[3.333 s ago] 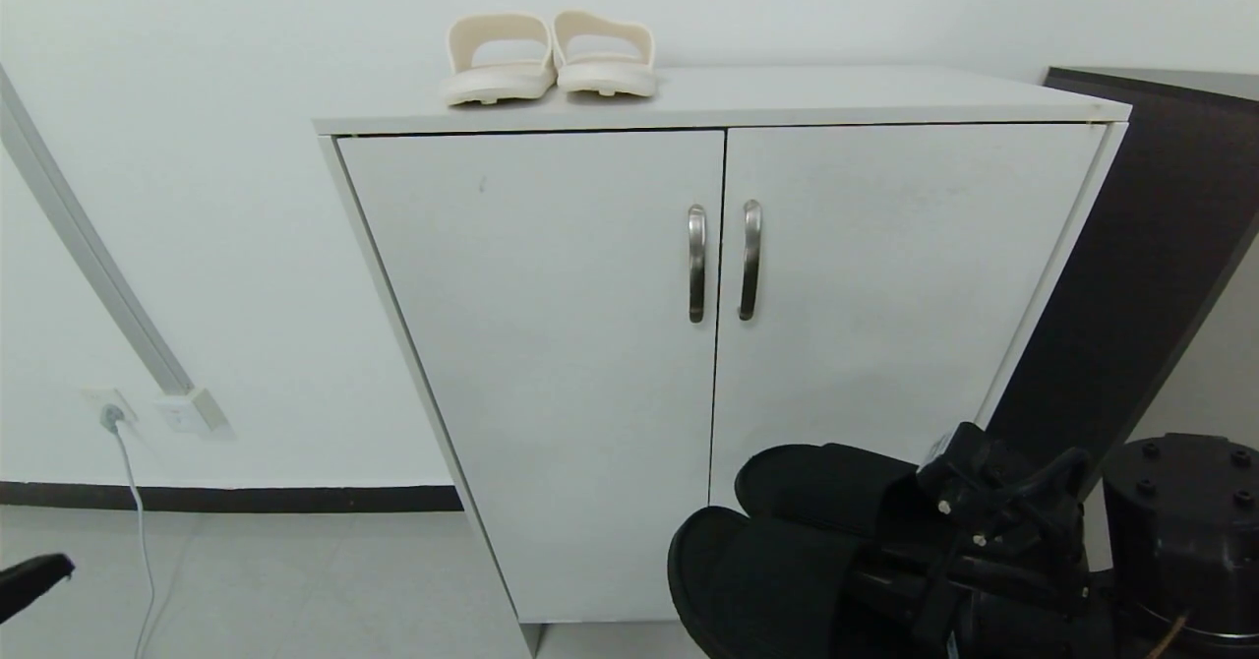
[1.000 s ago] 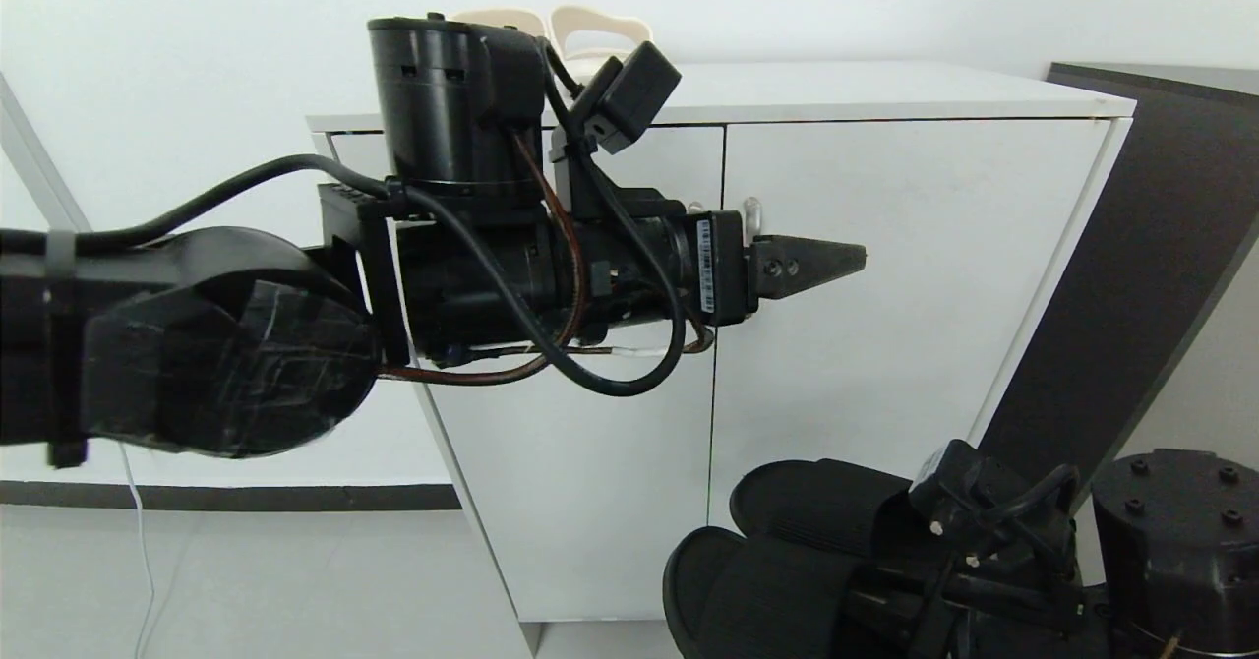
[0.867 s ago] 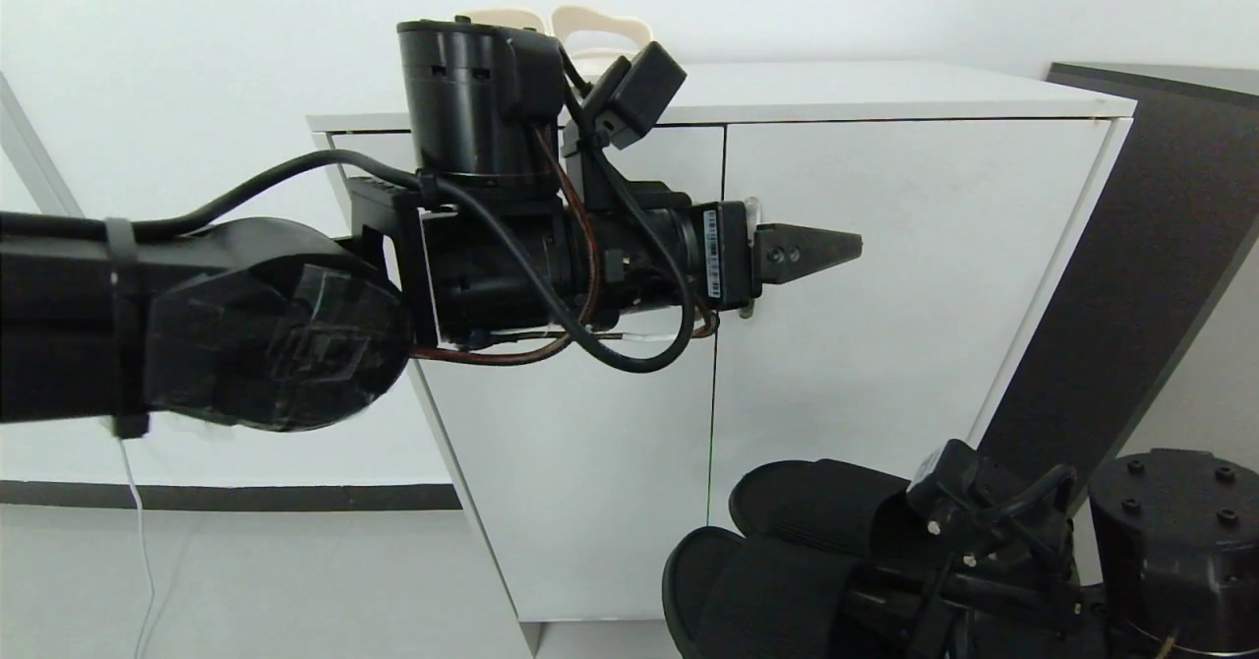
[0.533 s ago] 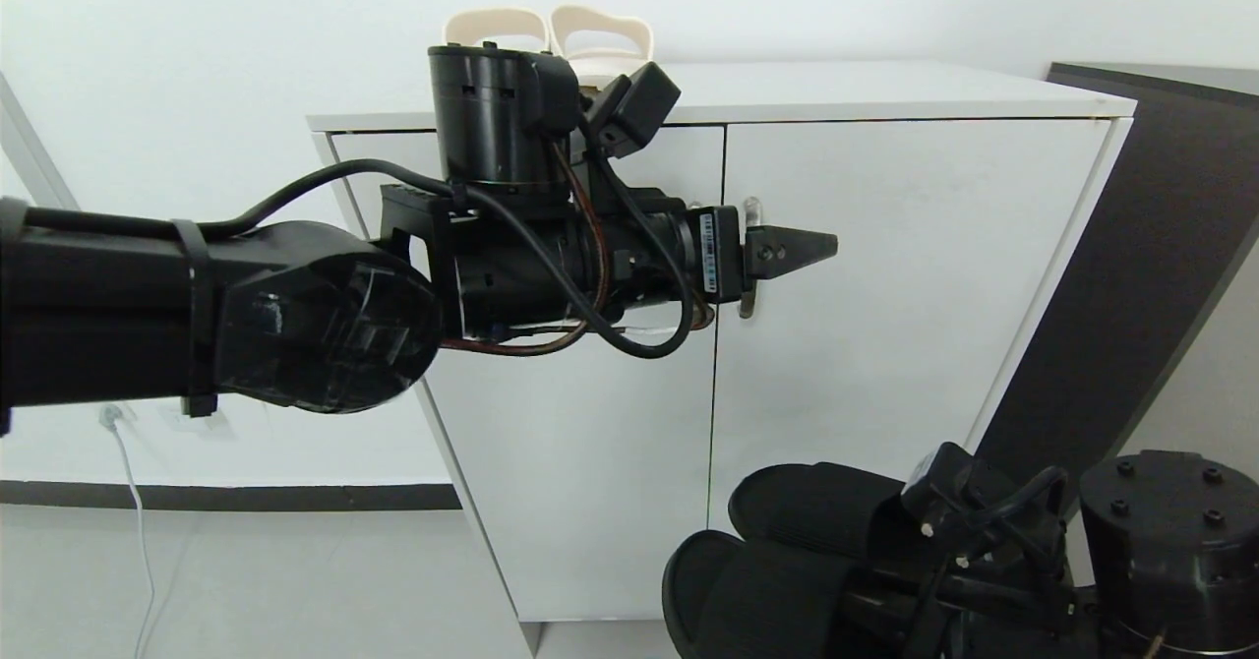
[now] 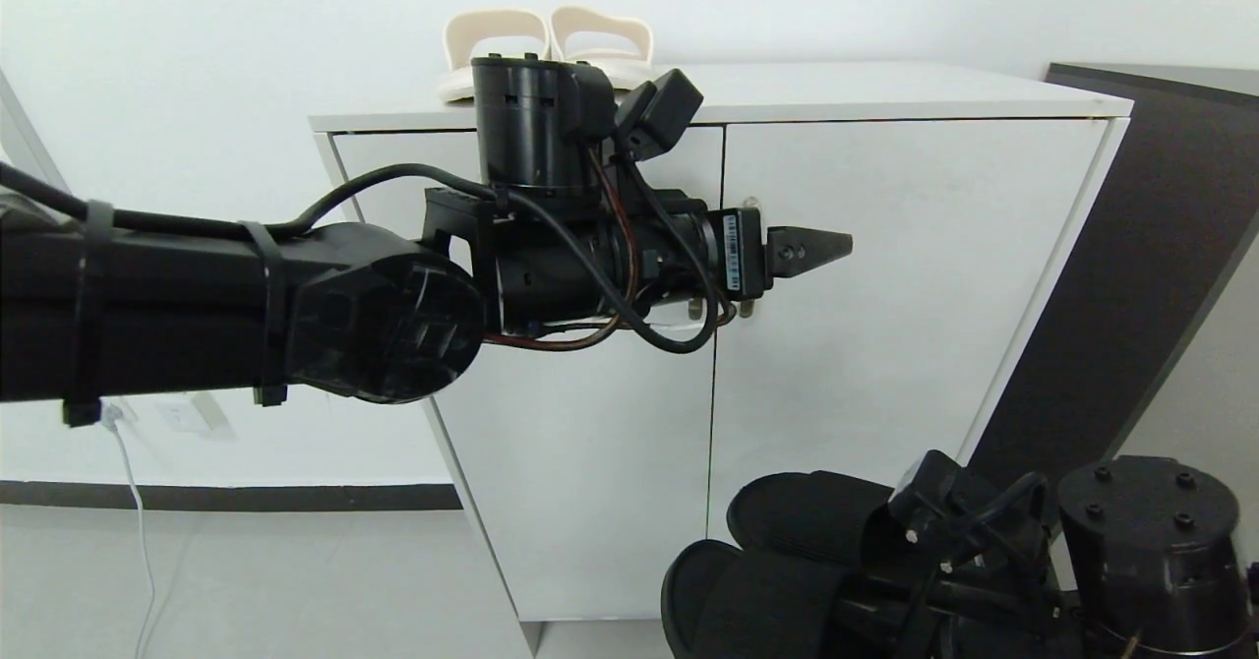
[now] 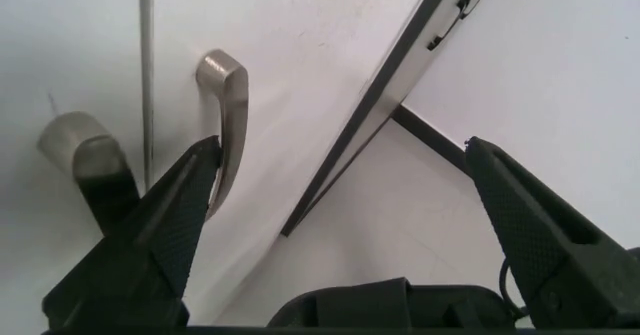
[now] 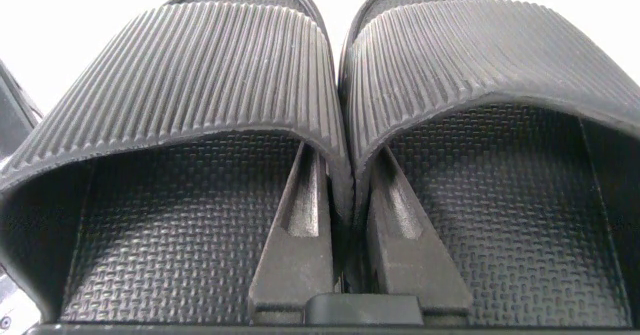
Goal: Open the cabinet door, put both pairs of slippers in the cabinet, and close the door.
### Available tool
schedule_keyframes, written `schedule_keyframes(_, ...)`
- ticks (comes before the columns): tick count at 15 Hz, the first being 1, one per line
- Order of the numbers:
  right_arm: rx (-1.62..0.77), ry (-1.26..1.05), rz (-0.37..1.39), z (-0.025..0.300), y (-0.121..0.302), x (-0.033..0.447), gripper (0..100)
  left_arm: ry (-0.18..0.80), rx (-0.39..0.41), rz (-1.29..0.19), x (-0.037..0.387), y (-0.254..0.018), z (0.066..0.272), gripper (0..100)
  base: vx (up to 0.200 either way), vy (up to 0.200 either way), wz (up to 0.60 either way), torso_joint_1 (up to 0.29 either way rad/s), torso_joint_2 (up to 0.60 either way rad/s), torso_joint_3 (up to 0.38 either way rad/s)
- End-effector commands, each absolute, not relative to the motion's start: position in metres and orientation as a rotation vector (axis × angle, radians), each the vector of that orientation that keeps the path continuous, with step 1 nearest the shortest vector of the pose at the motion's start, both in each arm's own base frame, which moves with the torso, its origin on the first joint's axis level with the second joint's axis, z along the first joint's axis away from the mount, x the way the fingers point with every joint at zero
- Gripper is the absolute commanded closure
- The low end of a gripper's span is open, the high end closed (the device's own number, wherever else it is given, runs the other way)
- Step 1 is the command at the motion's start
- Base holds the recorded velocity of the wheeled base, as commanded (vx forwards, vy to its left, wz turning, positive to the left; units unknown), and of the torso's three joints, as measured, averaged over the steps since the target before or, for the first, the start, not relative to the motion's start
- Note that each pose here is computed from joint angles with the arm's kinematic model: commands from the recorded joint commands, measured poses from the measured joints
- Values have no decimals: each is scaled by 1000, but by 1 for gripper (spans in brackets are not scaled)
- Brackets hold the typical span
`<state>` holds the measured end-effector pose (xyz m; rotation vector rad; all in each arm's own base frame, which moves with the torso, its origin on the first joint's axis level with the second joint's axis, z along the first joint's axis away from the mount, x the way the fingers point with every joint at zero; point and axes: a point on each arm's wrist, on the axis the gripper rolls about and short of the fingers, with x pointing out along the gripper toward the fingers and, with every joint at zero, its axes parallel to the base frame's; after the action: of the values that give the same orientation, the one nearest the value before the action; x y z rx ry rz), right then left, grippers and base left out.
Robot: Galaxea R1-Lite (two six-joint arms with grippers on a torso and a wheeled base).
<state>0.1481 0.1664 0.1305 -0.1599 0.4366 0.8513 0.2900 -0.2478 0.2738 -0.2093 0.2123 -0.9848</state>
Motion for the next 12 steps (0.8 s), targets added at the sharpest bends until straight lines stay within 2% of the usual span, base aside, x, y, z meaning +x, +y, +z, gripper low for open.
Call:
schedule_keyframes(1, -162, 441, 852, 129, 167, 148, 100, 217, -208, -985, 293, -251, 271, 0, 0, 0, 0, 0, 0, 0)
schedule_keyframes(2, -160, 442, 851, 129, 167, 148, 100, 217, -208, -985, 293, -251, 271, 0, 0, 0, 0, 0, 0, 0)
schedule_keyframes(3, -160, 442, 851, 129, 167, 148, 100, 214, -208, -984, 292, -250, 272, 100, 0, 0, 0, 0, 0, 0)
schedule_keyframes(8, -159, 442, 856, 129, 166, 147, 100, 219, -209, -982, 283, -243, 275, 100, 0, 0, 0, 0, 0, 0)
schedule_keyframes(12, -148, 469, 959, 125, 159, 138, 100, 250, -201, -988, 268, -234, 270, 100, 0, 0, 0, 0, 0, 0)
